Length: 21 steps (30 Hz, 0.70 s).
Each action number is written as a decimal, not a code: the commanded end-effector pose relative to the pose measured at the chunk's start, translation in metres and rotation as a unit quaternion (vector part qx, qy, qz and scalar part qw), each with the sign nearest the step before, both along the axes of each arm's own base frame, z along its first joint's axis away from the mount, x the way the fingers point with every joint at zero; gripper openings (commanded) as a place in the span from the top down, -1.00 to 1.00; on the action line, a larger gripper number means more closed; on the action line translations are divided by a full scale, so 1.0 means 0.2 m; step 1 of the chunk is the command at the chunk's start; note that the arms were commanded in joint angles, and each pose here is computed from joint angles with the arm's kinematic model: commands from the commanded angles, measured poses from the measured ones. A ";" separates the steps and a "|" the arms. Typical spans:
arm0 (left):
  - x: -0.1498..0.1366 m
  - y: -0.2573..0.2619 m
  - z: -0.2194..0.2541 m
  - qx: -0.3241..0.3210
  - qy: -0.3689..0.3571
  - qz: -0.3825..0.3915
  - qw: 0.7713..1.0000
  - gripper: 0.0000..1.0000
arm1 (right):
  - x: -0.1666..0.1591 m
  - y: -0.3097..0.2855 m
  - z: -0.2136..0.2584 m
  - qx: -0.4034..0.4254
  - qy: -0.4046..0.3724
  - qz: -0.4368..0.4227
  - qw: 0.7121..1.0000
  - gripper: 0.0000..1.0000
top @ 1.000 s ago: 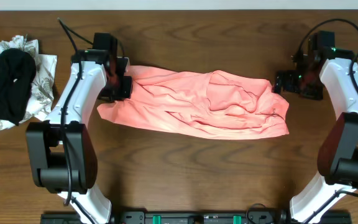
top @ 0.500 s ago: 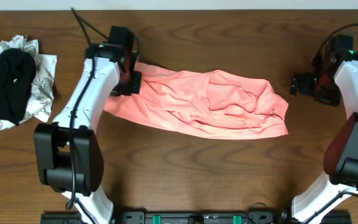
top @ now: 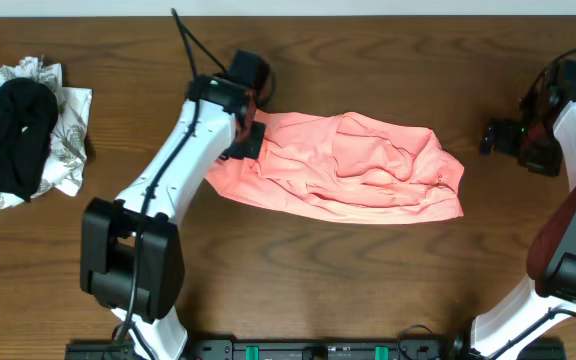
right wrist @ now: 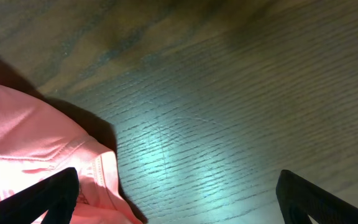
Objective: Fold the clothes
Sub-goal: 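Fold the left end rightward over the band with the left gripper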
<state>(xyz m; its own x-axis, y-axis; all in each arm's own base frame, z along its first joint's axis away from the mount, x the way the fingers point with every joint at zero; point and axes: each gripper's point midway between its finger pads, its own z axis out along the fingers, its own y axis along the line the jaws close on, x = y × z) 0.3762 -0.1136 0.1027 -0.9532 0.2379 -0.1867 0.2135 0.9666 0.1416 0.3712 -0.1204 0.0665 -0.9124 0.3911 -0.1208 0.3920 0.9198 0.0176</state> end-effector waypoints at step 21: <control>-0.05 -0.48 0.15 -0.025 -0.068 -0.066 0.995 0.89 | 0.02 -0.02 0.03 -0.006 -0.012 -0.012 1.000 -0.98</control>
